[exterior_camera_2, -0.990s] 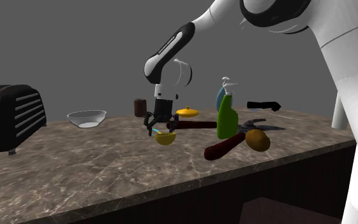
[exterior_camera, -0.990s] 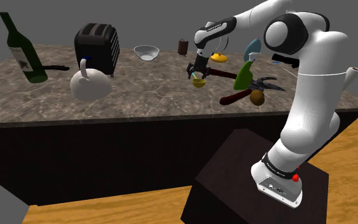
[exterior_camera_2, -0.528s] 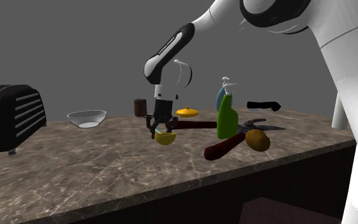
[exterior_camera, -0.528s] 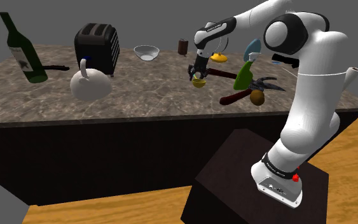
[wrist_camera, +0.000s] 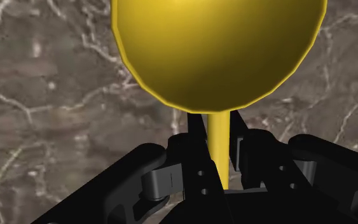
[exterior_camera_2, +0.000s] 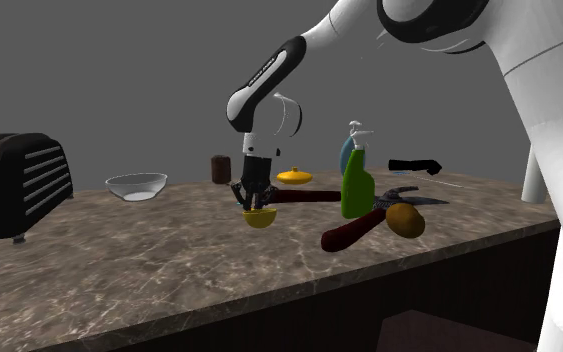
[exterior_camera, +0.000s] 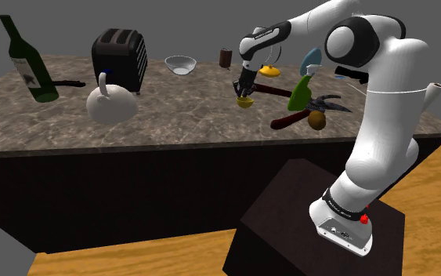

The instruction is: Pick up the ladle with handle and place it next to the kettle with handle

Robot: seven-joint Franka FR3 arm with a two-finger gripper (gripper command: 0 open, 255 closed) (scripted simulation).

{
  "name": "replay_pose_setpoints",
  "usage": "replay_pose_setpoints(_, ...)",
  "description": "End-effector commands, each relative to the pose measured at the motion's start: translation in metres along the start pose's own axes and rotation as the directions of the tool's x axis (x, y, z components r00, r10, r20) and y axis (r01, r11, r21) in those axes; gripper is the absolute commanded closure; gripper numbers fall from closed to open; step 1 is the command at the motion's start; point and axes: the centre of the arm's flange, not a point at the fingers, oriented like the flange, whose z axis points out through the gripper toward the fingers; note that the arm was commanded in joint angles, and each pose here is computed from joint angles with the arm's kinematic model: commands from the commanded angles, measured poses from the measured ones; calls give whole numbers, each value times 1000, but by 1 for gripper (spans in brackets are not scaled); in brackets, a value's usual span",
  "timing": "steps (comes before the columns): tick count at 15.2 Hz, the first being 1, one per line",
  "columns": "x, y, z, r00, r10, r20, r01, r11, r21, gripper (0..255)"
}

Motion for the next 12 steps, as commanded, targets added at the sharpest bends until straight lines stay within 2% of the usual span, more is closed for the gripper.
replay_pose_setpoints(1, 0, 0, 1, 1000, 0, 1, 0, 1000, -1, 255)
replay_pose_setpoints(12, -5, -9, -57, 1000, 0, 1, 0, 1000, -1, 255)
